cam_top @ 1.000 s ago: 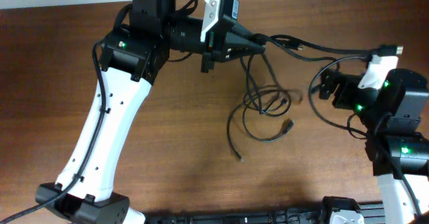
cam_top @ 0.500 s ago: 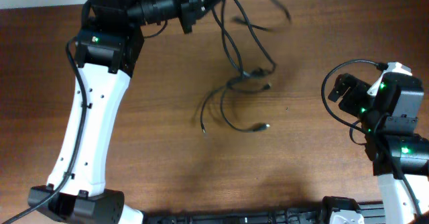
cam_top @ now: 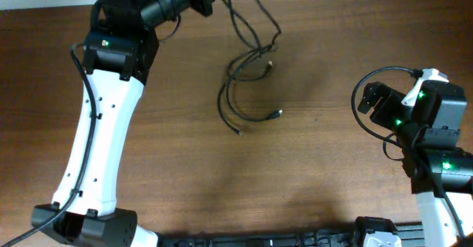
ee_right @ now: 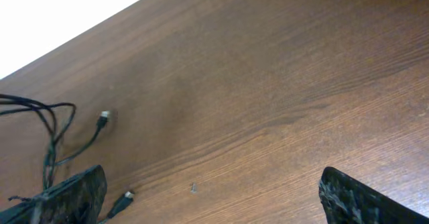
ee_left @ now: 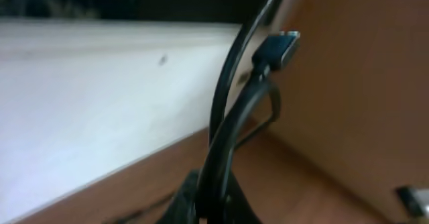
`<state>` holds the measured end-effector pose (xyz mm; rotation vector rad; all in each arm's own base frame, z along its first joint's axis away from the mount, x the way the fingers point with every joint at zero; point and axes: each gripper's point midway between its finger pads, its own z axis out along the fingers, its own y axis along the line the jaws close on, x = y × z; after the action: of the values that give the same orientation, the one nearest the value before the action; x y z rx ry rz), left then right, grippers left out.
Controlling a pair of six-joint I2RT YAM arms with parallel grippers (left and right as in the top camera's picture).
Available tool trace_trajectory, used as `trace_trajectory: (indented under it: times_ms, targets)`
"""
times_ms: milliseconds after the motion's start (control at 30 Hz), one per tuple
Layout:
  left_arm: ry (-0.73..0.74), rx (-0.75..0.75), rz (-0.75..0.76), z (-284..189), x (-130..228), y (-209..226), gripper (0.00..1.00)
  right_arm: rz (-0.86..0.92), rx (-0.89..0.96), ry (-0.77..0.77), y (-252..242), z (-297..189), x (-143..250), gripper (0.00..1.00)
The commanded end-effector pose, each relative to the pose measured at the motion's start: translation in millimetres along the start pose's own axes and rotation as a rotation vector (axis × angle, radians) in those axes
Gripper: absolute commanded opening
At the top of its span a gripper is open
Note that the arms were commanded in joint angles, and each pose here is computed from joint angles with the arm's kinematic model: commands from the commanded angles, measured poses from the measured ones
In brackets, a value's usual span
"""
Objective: Untangle cables
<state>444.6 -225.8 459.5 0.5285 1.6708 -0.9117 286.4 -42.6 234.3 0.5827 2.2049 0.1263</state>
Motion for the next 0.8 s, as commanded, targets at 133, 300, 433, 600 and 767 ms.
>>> trace_trajectory:
  times_ms: [133, 300, 433, 600, 767]
  targets:
    - [-0.216, 0.184, 0.146, -20, -64, -54, 0.0, 0.005, -0.014, -0.004, 3, -1, -2, 0.99]
    - [-0.066, 0.087, 0.112, -11, -24, -30, 0.18, 0.005, -0.025, 0.0, 4, -1, -1, 0.99]
    - [0.233, 0.003, 0.033, -12, 57, -5, 0.61, 0.005, -0.029, 0.001, 5, -1, -1, 0.99]
    - [0.511, -0.096, -0.069, -36, 126, 9, 0.99, 0.005, -0.036, 0.003, 6, -1, -1, 0.99]
    - [0.659, -0.312, -0.089, -63, 157, 38, 0.99, 0.005, -0.078, 0.02, 14, -2, 2, 0.99]
